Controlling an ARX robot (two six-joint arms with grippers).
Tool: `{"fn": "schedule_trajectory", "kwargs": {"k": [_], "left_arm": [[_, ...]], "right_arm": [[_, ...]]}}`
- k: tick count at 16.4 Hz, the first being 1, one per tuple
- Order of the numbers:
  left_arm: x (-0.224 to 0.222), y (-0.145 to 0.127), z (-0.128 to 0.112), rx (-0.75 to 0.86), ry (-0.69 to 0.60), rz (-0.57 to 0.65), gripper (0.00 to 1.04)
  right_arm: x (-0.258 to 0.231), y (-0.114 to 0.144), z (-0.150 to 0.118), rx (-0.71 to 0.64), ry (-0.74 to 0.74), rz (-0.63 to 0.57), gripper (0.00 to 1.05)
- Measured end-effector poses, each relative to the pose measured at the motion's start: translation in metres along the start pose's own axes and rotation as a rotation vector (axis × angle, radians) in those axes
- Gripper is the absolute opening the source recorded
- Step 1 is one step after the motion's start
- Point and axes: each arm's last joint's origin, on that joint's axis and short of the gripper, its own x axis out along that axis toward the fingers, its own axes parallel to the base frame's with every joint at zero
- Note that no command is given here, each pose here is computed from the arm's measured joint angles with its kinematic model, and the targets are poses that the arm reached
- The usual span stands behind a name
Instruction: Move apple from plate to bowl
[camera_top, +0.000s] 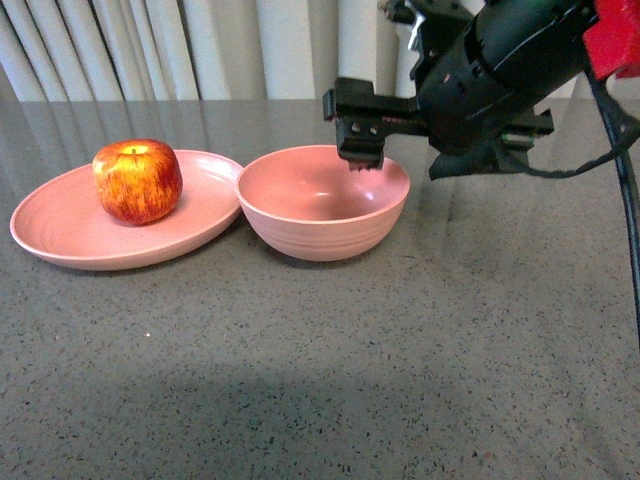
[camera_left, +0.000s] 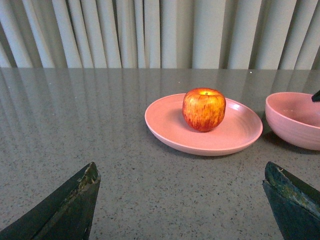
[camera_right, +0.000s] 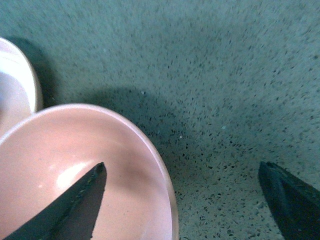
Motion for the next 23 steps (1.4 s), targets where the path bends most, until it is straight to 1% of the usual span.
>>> {"fn": "schedule_trajectory", "kwargs": {"k": [1,2,3,4,5,6,7,8,10,11,12,13,14,15,16,17,20,21,23], "left_arm": [[0.0,0.0,0.0,0.0,0.0,0.0,0.98],[0.0,0.0,0.0,0.0,0.0,0.0,0.98],[0.0,0.0,0.0,0.0,0.0,0.0,0.98],[0.0,0.0,0.0,0.0,0.0,0.0,0.98],[0.0,0.0,0.0,0.0,0.0,0.0,0.98],[0.0,0.0,0.0,0.0,0.0,0.0,0.98],[0.0,0.0,0.0,0.0,0.0,0.0,0.98],[0.0,0.0,0.0,0.0,0.0,0.0,0.98],[0.0,0.0,0.0,0.0,0.0,0.0,0.98],[0.0,0.0,0.0,0.0,0.0,0.0,0.98],[0.0,0.0,0.0,0.0,0.0,0.0,0.98],[0.0,0.0,0.0,0.0,0.0,0.0,0.98],[0.0,0.0,0.0,0.0,0.0,0.0,0.98],[0.0,0.0,0.0,0.0,0.0,0.0,0.98],[0.0,0.0,0.0,0.0,0.0,0.0,0.98],[0.0,0.0,0.0,0.0,0.0,0.0,0.98],[0.0,0.0,0.0,0.0,0.0,0.0,0.98],[0.0,0.0,0.0,0.0,0.0,0.0,0.98],[0.0,0.0,0.0,0.0,0.0,0.0,0.98]], "right_arm": [[-0.011,-0.002,0.004,0.015,-0.033,0.012,0.98],[-0.027,-0.006,0.01,0.035,-0.086,0.022,0.99],[-0.046,-0.011,0.014,0.062,-0.147,0.056,0.97],[-0.068,-0.015,0.015,0.092,-0.211,0.094,0.98],[-0.094,-0.022,0.012,0.127,-0.284,0.134,0.98],[-0.115,-0.03,0.005,0.143,-0.358,0.14,0.98],[-0.14,-0.041,-0.007,0.152,-0.444,0.118,0.98],[-0.16,-0.052,-0.02,0.154,-0.523,0.067,0.98],[-0.198,-0.073,-0.063,0.131,-0.656,-0.051,0.98],[-0.209,-0.079,-0.093,0.118,-0.666,-0.091,0.98],[-0.212,-0.083,-0.113,0.128,-0.65,-0.113,0.98],[-0.216,-0.087,-0.129,0.113,-0.691,-0.162,0.95],[-0.228,-0.092,-0.141,0.044,-0.76,-0.25,0.83],[-0.238,-0.091,-0.157,-0.006,-0.754,-0.302,0.7],[-0.246,-0.087,-0.168,-0.051,-0.778,-0.312,0.57],[-0.249,-0.086,-0.173,-0.075,-0.81,-0.318,0.46],[-0.23,-0.092,-0.201,-0.08,-0.756,-0.325,0.07],[-0.229,-0.092,-0.206,-0.089,-0.769,-0.328,0.02],[-0.228,-0.092,-0.213,-0.094,-0.786,-0.328,0.02]]}}
